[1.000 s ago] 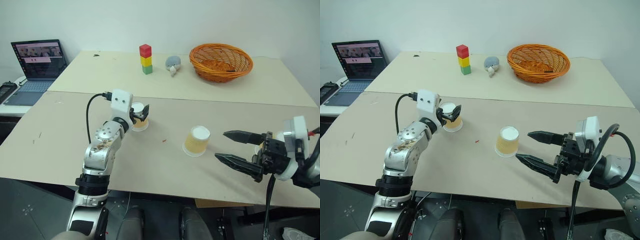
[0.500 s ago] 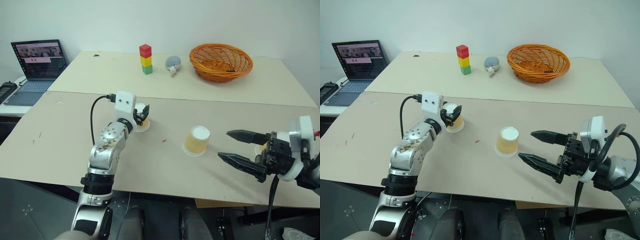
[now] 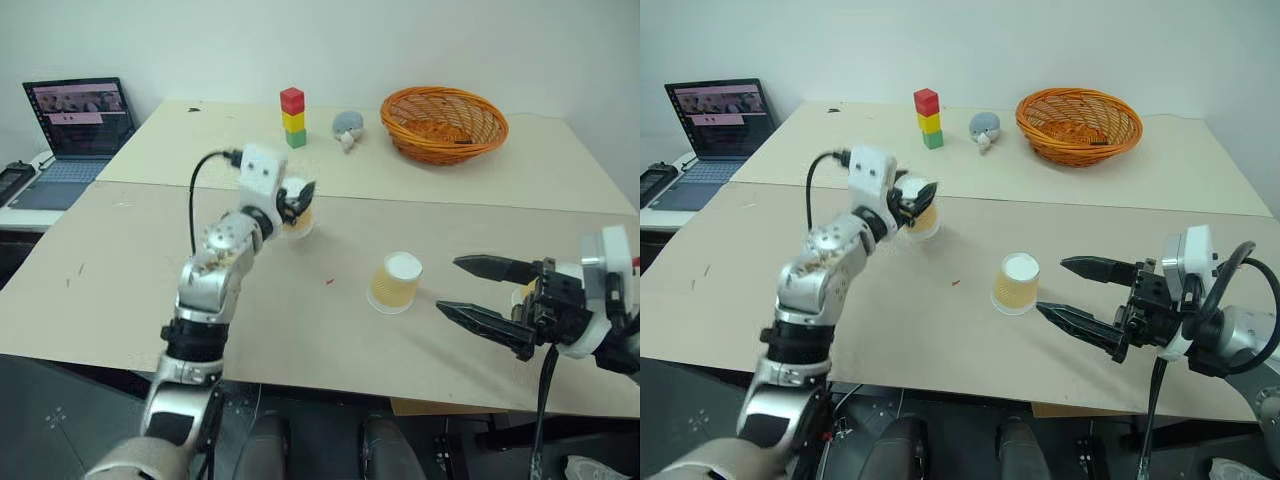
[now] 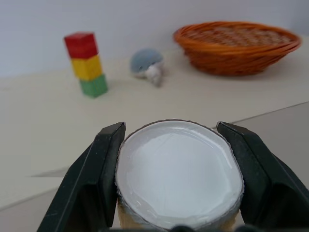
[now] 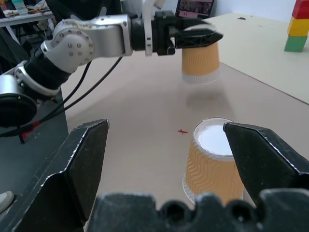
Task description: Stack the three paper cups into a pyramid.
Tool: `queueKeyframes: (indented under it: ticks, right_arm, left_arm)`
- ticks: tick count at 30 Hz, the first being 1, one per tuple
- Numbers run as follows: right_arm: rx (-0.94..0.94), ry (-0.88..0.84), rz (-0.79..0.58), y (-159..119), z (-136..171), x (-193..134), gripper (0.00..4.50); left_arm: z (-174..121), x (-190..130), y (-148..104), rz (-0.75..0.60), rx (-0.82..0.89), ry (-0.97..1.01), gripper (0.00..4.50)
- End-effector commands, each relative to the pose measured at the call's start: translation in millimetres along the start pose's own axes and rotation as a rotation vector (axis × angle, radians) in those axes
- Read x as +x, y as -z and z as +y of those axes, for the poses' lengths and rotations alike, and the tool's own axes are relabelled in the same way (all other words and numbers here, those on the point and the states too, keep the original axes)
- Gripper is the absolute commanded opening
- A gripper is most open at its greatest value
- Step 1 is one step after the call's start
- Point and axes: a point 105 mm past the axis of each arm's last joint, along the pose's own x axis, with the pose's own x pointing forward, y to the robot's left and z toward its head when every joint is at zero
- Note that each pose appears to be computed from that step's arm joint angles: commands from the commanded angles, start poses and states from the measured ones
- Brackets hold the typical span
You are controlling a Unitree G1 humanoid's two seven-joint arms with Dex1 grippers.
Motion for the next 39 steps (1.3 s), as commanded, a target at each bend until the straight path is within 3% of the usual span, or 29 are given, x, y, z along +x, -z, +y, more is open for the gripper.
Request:
queueKeyframes:
  ticks: [1,6,19,28,39]
  right_arm:
    - [-0.024,-0.005,-0.011,-7,0,-1,4.5]
    - [-0.019,-0.001,-0.007,-7,0,-4,4.5]
    - [-0.014,0.007,0.0,-8,1,-6,4.5]
    - [-0.009,0.023,-0.001,-9,4,-9,4.5]
    - [-0.005,0.038,0.001,-10,5,-11,4.5]
  left_arm:
    - [-21,-27,18,0.042,0.063,0.299,2.6]
    - [-12,-53,35,0.113,0.069,0.447,2.6]
    - [-48,-37,1,-0.024,-0.013,0.674,2.6]
    - [-68,-30,19,0.003,-0.064,0.731,2.6]
    - [-66,-16,29,0.019,-0.077,0.692,2.6]
